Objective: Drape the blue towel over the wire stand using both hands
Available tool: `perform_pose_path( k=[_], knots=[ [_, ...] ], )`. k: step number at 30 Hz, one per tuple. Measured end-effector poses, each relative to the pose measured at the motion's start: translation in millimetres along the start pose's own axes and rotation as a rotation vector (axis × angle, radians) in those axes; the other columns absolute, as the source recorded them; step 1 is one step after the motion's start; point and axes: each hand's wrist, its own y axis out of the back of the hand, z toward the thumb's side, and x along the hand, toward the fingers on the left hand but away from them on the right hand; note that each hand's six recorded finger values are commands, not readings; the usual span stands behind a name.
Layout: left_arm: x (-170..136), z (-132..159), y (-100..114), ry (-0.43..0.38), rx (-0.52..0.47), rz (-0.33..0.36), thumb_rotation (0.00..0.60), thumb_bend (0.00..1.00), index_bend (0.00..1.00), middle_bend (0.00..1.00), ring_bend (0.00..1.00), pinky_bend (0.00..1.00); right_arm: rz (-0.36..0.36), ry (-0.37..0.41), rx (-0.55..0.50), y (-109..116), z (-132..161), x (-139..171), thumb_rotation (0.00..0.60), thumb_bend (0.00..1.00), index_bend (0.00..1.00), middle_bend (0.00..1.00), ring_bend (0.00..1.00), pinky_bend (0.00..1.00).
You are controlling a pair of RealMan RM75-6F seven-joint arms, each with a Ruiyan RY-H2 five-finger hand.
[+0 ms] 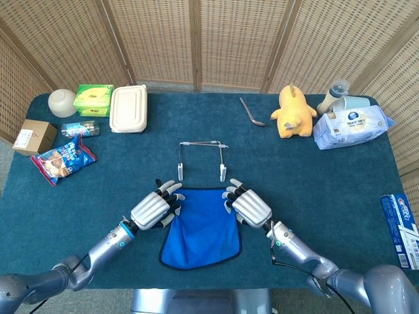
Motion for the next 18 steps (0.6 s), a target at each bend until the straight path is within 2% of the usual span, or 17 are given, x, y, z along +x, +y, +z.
perform_pose_path(
  k=[4,11,18],
  knots=[
    [0,1,2,-0.003,-0.004,0.009,0.600,0.64,0.72,0.32,0.12,0.03,0.001,-0.001,0.001,1,-1,0,0.600,0.46,0.71,0.33,0.23,0.14],
    [-8,0,12,0.002,-0.037,0.045,0.600,0.63,0.82,0.43,0.21,0.05,-0.017,-0.006,-0.045,6,2,2,0.600,0.47,0.83,0.40,0.27,0.14],
    [-21,-7,24,0.036,-0.081,0.083,0.600,0.63,0.83,0.44,0.22,0.06,-0.041,-0.021,-0.093,17,1,3,0.600,0.48,0.92,0.47,0.31,0.14]
  ],
)
